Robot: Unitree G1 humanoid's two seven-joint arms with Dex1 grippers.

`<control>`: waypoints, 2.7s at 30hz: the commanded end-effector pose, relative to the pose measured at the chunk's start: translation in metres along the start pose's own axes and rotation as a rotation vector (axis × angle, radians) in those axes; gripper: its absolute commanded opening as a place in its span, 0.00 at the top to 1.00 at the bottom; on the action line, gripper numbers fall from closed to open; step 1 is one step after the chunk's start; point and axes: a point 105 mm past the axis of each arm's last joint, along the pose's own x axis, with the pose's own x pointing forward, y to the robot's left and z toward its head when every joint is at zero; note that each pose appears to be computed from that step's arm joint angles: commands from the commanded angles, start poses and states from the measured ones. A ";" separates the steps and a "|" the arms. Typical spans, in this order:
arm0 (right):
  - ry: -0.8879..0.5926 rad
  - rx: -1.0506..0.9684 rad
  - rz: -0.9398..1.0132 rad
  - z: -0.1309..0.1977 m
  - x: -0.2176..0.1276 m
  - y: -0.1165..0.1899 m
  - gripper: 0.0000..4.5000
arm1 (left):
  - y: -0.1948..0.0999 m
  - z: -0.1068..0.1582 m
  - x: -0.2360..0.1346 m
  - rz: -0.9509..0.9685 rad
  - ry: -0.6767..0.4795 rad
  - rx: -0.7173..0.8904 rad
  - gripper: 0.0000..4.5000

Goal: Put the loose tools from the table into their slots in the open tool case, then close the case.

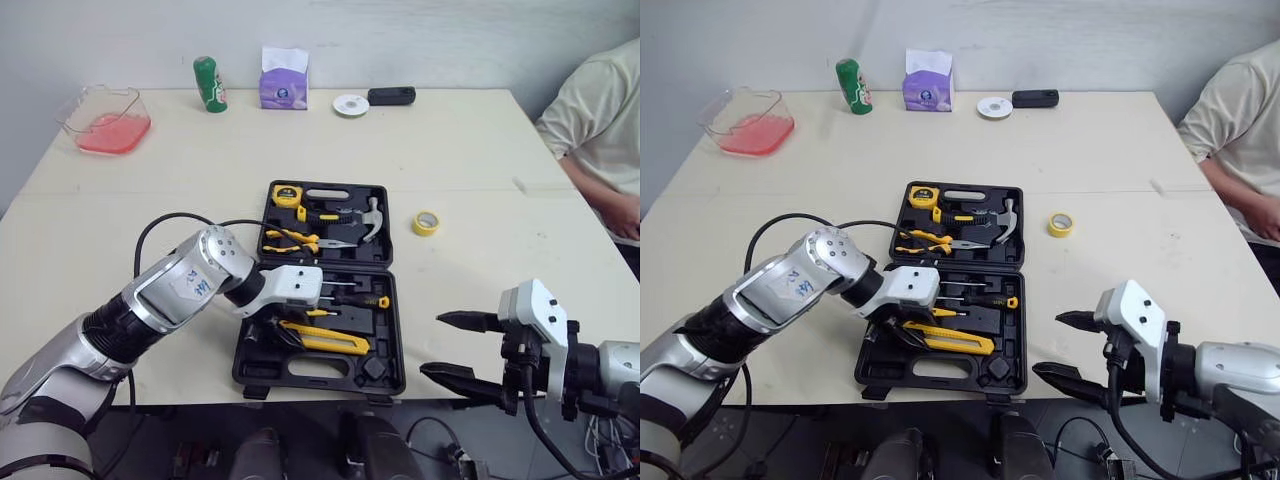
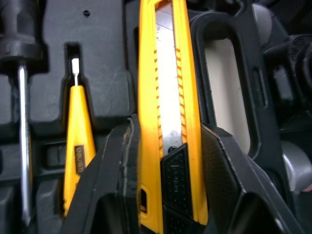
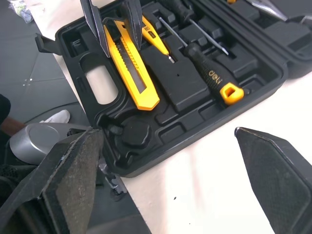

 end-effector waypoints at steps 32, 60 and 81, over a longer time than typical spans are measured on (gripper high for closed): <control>-0.031 -0.098 0.114 0.018 0.013 0.006 0.00 | 0.005 0.008 0.019 0.052 -0.522 0.143 0.98; -0.005 -0.093 0.127 0.015 0.014 0.003 0.00 | -0.008 -0.019 0.035 0.061 -0.567 0.125 0.98; -0.006 -0.097 0.130 0.015 0.017 0.003 0.00 | -0.014 -0.059 0.048 0.047 -0.165 0.107 0.98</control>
